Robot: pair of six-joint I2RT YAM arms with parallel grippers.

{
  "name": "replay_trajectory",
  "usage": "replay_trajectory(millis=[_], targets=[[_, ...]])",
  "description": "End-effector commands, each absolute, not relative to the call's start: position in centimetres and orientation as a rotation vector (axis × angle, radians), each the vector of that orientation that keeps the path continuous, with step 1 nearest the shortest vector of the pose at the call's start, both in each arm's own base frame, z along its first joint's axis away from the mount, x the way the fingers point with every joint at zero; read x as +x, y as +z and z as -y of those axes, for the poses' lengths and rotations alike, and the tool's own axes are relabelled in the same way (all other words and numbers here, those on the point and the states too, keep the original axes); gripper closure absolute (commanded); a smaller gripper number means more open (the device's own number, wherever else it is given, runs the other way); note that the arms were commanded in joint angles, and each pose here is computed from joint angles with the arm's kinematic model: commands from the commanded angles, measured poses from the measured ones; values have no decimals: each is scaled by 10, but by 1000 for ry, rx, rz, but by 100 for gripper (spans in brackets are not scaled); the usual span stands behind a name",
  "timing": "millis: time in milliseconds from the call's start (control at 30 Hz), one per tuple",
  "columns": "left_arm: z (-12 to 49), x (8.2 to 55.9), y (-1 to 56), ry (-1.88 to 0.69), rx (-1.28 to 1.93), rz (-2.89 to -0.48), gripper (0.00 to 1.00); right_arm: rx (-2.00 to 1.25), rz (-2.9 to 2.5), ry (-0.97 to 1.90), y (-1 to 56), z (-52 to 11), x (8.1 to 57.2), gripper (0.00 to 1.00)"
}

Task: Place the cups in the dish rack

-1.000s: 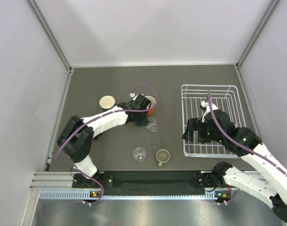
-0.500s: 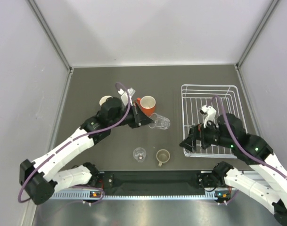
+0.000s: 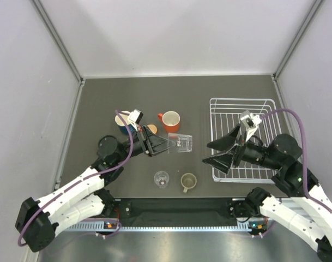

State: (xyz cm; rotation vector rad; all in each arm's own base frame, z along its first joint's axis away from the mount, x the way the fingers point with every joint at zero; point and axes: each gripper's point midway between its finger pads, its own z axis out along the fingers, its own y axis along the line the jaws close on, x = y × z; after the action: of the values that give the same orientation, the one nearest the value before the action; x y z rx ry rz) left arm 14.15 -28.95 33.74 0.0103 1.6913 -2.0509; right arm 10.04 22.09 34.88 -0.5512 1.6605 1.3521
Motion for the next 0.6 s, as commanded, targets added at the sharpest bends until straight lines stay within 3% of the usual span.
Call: replay_trajectory(millis=[0, 567], targets=[[266, 118, 391, -2278, 32, -1377, 100, -627, -1502, 1459, 382, -236, 94, 1], [268, 120, 379, -2302, -13, -1406, 100, -664, -1460, 1586, 398, -279, 99, 5]])
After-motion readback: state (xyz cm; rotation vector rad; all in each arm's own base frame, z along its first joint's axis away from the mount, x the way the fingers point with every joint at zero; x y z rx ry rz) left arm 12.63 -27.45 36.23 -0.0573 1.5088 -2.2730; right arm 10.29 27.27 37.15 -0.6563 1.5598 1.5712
